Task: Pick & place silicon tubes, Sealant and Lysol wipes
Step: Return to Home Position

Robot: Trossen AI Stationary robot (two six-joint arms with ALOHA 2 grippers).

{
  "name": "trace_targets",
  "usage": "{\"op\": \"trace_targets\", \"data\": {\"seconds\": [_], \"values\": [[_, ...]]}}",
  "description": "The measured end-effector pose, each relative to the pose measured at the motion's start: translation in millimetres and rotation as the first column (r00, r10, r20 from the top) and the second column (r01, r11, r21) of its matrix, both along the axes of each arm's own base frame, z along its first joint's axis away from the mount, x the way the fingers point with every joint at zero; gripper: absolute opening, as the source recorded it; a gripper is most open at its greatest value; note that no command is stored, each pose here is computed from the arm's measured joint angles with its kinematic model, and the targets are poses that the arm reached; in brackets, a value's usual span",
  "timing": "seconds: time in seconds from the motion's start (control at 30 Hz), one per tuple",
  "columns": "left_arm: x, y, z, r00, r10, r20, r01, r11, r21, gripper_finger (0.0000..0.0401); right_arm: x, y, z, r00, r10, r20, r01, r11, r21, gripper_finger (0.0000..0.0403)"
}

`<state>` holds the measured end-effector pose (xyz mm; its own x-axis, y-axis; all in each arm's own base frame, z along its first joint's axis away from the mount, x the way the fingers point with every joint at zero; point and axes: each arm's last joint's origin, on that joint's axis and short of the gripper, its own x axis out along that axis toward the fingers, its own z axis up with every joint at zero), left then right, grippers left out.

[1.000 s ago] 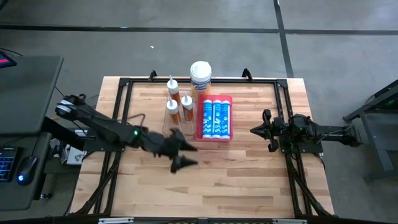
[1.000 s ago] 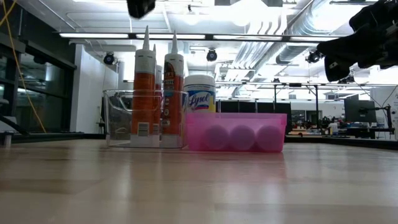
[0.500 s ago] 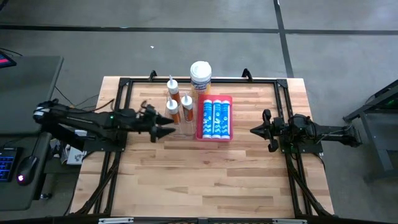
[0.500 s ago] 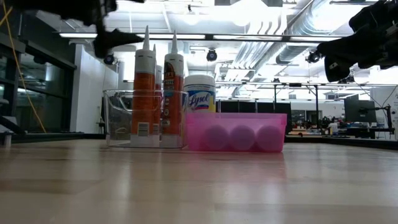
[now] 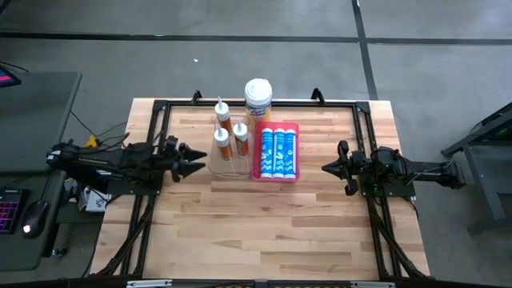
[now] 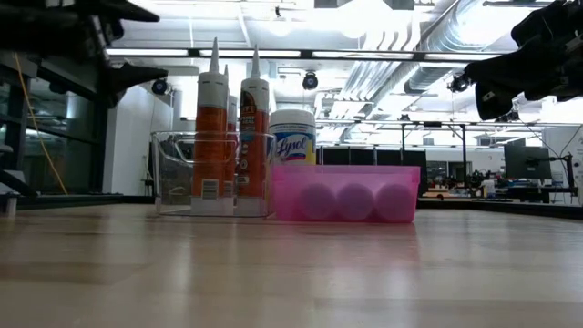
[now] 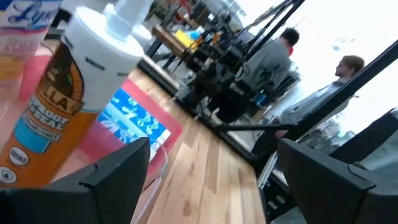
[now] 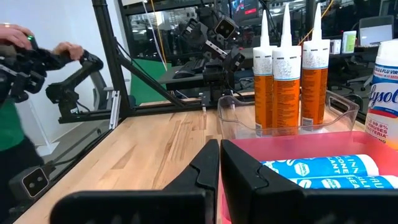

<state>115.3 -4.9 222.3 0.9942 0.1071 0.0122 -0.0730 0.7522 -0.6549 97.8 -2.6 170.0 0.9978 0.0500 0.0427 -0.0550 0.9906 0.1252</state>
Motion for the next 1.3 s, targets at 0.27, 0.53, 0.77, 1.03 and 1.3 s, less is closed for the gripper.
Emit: {"op": "trace_targets", "data": {"seconds": [0.27, 0.53, 0.77, 1.03, 1.3], "values": [[-18.0, 1.2, -9.2, 0.995, -0.013, 0.101, 0.014, 1.0, -0.008, 0.0346, 0.0, 0.0, 0.0, 1.0, 0.0, 0.0, 0.0, 1.0, 0.0, 0.0012], [-28.6, -4.4, -12.2, 0.982, -0.097, 0.164, 0.1, 0.995, -0.01, 0.0346, 0.0, 0.0, 0.0, 1.0, 0.0, 0.0, 0.0, 1.0, 0.0, 0.0012], [-27.5, -7.9, -16.9, 0.98, -0.137, 0.147, 0.14, 0.99, -0.008, 0.0346, 0.0, 0.0, -0.1, 1.0, 0.0, -0.001, 0.0, 1.0, 0.0, 0.0012], [-20.3, -5.1, -43.6, 0.994, -0.092, 0.065, 0.093, 0.996, -0.004, 0.0346, 0.0, 0.0, -0.2, 1.0, -0.001, -0.002, 0.001, 1.0, 0.0, 0.0012], [-19.1, 5.0, -47.0, 0.999, 0.014, 0.053, -0.014, 1.0, -0.003, 0.0346, 0.0, 0.0, -0.1, 1.0, -0.001, -0.002, 0.001, 1.0, 0.0, 0.0012]]}}
